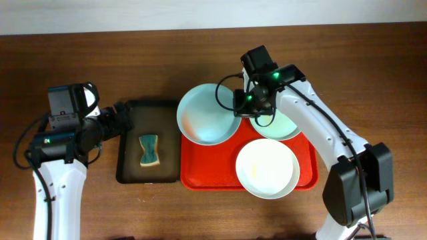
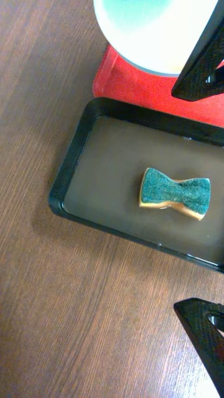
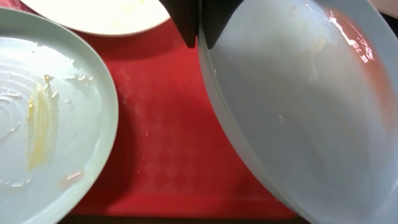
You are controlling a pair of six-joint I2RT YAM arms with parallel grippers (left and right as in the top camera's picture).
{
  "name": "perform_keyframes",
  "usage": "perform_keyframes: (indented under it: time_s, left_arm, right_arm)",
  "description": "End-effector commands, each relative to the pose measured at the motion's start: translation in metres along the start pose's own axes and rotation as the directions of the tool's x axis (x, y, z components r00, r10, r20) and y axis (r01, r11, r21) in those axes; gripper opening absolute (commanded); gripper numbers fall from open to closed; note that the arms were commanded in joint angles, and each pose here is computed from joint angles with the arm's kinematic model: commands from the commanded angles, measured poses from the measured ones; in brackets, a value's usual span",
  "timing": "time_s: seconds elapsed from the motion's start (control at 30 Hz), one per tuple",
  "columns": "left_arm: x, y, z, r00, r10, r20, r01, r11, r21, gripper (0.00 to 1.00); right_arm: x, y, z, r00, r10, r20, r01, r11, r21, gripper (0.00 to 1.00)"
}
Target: Clean dirty plates on tray and stack at the side
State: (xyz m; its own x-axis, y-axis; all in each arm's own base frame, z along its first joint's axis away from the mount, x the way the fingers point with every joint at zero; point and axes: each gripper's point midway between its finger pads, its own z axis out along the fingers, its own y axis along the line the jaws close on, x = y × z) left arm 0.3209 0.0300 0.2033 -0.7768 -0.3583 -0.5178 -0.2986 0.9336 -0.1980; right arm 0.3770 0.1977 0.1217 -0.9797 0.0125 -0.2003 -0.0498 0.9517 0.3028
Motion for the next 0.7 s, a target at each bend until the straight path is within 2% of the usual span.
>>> perform_keyframes:
  time_s: [0.0,0.13,0.3,0.4,0.47,0.67]
  left_arm:
    - [-0.004,-0.002,-0.005,1.0,-0.001,0.018,0.001,1.0,0.014,0.99]
    - [-0.004,-0.002,-0.005,1.0,-0.001,0.018,0.001,1.0,0.014,0.99]
    - [-0.004,-0.002,-0.005,1.0,-0.001,0.018,0.001,1.0,0.014,0.99]
    - [-0.004,-0.002,-0.005,1.0,-0.001,0.018,0.001,1.0,0.014,0.99]
    - [-0.004,-0.002,-0.005,1.0,-0.001,0.018,0.001,1.0,0.014,0.99]
    - [-0.004,-0.002,-0.005,1.0,-0.001,0.018,0.001,1.0,0.014,0.99]
  right_arm:
    - [-0.011,0.019,-0.013,0.994,0.017,0.104,-0.02,0.999,0.032,0.04]
    - [-0.021,0.058,-0.009,0.961,-0.081,0.263,0.053,0.992,0.112,0.04]
    - [-0.023,0.11,0.006,0.913,-0.176,0.368,0.148,0.984,0.104,0.04]
    - [-0.026,0.128,0.009,0.865,-0.233,0.444,0.178,0.97,0.162,0.04]
    - [-0.032,0.139,0.0,0.798,-0.353,0.488,0.263,0.933,0.243,0.04]
    - [-0.046,0.169,-0.031,0.645,-0.559,0.521,0.419,0.829,0.37,0.04]
